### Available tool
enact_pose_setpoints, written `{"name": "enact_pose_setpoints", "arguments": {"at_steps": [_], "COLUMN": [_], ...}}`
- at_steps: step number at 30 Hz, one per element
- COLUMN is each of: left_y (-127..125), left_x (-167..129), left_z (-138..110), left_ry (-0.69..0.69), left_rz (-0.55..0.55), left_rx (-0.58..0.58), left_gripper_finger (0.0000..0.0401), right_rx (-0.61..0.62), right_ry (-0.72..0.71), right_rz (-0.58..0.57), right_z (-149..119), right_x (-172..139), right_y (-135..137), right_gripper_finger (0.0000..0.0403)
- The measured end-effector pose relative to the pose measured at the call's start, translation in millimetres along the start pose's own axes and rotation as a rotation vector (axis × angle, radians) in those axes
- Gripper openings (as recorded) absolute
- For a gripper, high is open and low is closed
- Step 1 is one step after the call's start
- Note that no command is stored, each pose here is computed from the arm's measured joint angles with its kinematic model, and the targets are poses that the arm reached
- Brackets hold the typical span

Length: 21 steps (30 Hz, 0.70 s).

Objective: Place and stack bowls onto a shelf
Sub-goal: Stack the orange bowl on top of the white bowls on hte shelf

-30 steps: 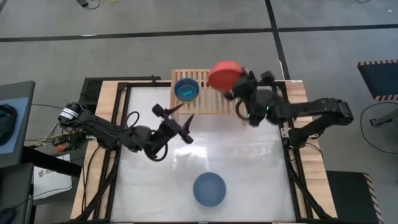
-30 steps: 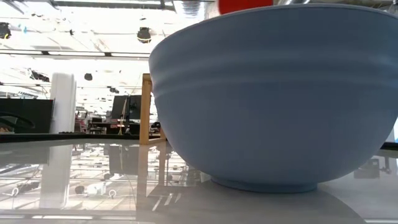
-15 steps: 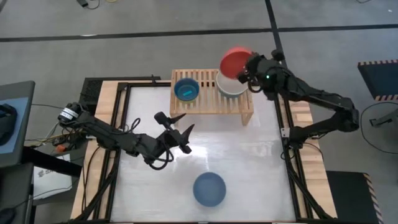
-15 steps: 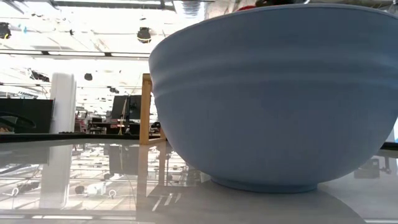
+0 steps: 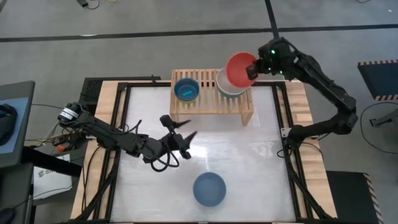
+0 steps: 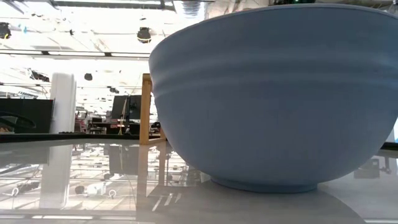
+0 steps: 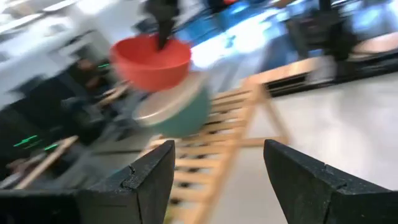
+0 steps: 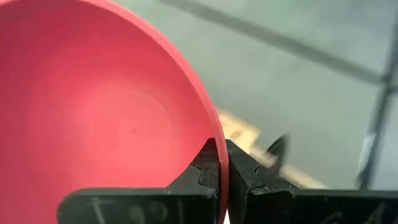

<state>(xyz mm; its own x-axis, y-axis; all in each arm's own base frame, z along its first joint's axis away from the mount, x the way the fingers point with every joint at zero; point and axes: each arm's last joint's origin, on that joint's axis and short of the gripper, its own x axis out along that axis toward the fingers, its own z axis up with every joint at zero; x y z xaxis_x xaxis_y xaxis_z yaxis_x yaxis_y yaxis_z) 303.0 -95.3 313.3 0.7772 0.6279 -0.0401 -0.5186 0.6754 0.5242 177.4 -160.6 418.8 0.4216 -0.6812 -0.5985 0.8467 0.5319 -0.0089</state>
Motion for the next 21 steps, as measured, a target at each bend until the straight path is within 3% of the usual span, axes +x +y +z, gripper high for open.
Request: {"name": "enact_pose_setpoints", "arguments": {"at_steps": [9,16,21], "left_y": [-15.6,-23.3,-24.9], "left_x": [-1.8,-6.8,-8.4], "left_z": [-18.2,-32.1,-34.8], "left_ry": [0.046,0.155,0.193], "left_rz": [-0.344,-0.564,-0.619], "left_rx": [-0.028,-0.067,-0.113], "left_gripper_finger": [0.0233,0.0233,0.0233], "right_rx": [0.054,0.051,0.033], "right_ry": [0.263,0.314,0.293], "right_rz": [0.142,0.204,0.21], "right_z": [-0.3,-1.7,3.9], "right_x": [53.1,70.7,64.6], "right_y": [-5.8,-3.3,-3.7], "right_gripper_finger": [0.0029,0.0057,0.0092]}}
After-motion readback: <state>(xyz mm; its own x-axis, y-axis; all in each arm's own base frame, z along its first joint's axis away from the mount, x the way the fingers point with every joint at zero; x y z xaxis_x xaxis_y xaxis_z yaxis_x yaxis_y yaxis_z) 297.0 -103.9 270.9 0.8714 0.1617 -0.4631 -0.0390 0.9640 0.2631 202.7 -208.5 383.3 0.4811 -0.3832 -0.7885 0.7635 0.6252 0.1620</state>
